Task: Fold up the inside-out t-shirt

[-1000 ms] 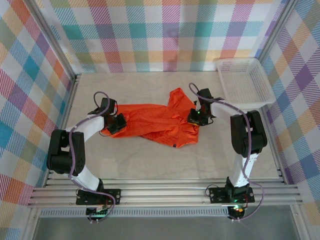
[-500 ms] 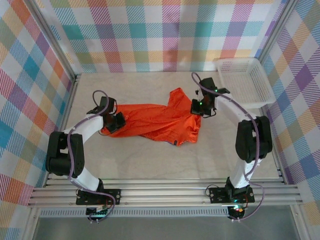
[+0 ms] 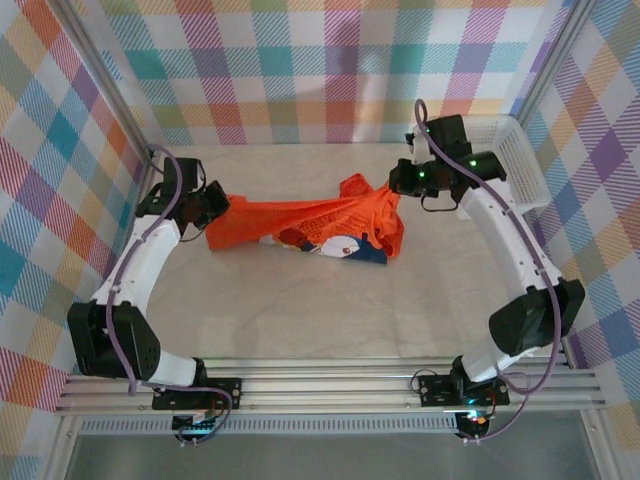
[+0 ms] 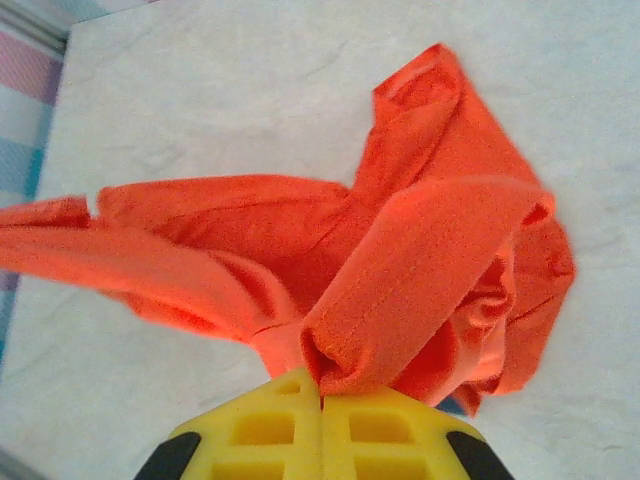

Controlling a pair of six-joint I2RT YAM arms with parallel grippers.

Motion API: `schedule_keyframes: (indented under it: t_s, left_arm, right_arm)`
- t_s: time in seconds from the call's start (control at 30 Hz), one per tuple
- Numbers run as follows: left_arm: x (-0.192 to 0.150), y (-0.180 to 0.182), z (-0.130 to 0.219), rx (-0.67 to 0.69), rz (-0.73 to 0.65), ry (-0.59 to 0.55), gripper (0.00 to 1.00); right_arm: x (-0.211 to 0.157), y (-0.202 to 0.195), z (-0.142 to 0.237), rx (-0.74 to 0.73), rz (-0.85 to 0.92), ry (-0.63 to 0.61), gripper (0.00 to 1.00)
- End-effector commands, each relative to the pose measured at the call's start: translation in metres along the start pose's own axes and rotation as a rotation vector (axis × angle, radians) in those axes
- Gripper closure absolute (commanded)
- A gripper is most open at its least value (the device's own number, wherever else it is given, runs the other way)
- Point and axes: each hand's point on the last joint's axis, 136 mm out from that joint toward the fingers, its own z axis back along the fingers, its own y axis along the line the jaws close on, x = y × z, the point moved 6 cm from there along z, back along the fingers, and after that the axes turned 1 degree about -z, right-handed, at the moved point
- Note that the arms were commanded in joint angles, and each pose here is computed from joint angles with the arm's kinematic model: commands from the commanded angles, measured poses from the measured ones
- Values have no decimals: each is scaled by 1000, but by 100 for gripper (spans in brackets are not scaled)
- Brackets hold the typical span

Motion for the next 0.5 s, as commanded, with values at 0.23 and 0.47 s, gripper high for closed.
schedule_keyframes:
  t_s: [0.23,0.47]
  left_arm:
    - [-46,39,-28,93,17,140,100]
    - [-40,34,-31,81,12,143,100]
  right_arm:
    - [-165,-8,-96,69,-130,537,98]
    - [-128,-14,-62,29,-97,384,57]
